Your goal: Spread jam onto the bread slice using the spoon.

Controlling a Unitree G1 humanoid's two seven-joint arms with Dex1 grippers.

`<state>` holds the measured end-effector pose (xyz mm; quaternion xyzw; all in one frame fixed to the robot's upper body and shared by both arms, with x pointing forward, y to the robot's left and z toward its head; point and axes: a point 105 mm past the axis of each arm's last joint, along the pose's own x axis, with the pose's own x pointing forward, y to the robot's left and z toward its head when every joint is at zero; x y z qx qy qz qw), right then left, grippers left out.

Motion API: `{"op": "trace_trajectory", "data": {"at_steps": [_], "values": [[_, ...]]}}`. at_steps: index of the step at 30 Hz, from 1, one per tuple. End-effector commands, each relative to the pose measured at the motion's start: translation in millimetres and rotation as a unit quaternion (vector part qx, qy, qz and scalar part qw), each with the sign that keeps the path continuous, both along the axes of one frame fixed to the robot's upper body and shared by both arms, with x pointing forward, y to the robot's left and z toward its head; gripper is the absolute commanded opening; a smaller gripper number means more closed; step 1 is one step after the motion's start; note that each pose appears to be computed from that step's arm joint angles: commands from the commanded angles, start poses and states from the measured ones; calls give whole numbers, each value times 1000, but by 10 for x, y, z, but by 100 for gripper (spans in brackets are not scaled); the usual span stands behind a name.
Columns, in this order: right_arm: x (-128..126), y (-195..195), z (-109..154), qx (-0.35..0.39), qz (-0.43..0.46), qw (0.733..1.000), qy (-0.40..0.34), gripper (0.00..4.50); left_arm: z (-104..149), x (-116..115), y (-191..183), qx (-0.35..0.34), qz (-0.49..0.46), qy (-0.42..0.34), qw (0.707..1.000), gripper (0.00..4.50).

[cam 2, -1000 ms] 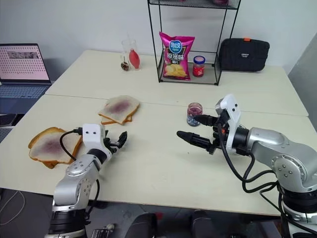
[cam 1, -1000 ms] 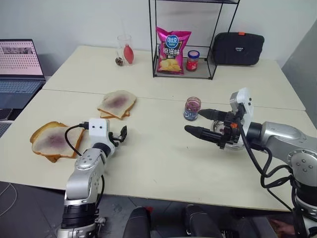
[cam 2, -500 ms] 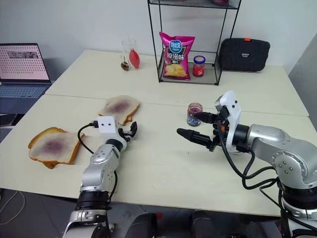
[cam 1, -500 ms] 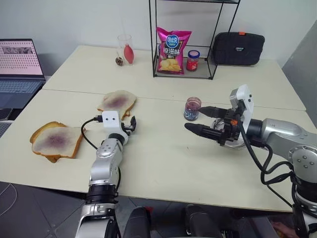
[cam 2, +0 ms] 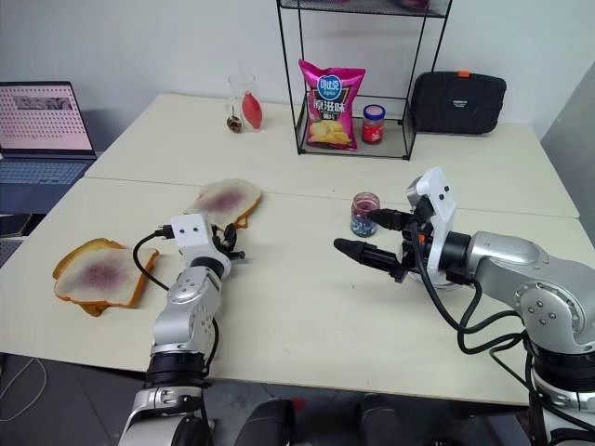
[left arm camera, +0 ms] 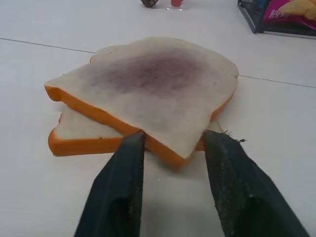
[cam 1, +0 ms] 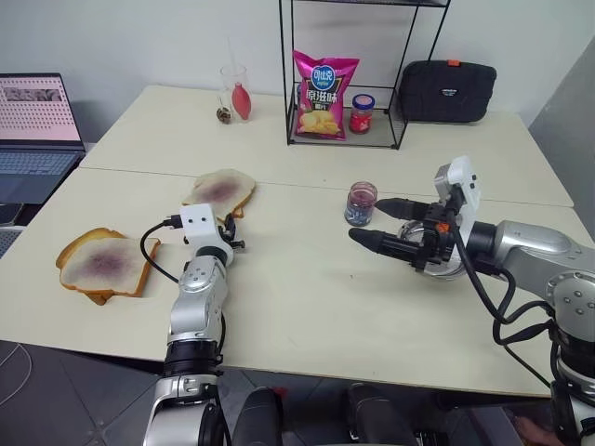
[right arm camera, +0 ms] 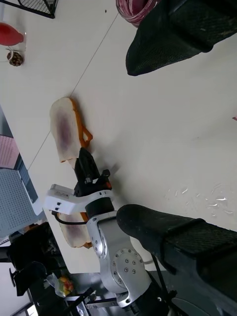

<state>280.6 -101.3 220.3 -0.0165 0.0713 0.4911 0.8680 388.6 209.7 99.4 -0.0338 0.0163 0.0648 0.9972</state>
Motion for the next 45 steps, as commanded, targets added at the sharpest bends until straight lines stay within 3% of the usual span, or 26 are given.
{"op": "trace_trajectory", "data": {"at_steps": [1, 5, 12, 17, 19, 25, 29, 34, 37, 41, 45], "values": [[-10, -22, 156, 8, -3, 1000, -29, 450, 129, 31, -7, -7, 3, -22, 1000, 77], [-10, -25, 156, 8, -5, 1000, -28, 450, 127, 27, -12, -8, 3, -22, 1000, 3], [0, -40, 159, 8, -8, 1000, -28, 450, 160, 29, -9, -4, -4, -27, 1000, 3], [18, -42, 159, 11, -12, 999, -31, 450, 809, 51, -169, 63, -98, -103, 988, 3], [31, -45, 162, 12, -13, 999, -33, 450, 908, 41, -233, 85, -142, -95, 982, 3], [80, -90, 182, 14, -21, 999, -40, 450, 1131, -51, -358, 188, -301, -16, 935, 3], [120, -149, 211, 15, -28, 998, -47, 450, 1449, -386, -535, 242, -463, 13, 852, 3], [130, -164, 218, 15, -32, 998, -52, 450, 1607, -673, -863, 171, -572, 4, 802, 3], [131, -178, 219, 15, -37, 998, -54, 450, 1638, -789, -1018, 118, -613, -1, 781, 3], [114, -198, 221, 16, -45, 997, -55, 450, 1303, -867, -1090, 106, -628, 42, 770, 3], [83, -231, 200, 13, -52, 997, -52, 450, 1199, -781, -1069, 97, -607, 42, 788, 3]]}}
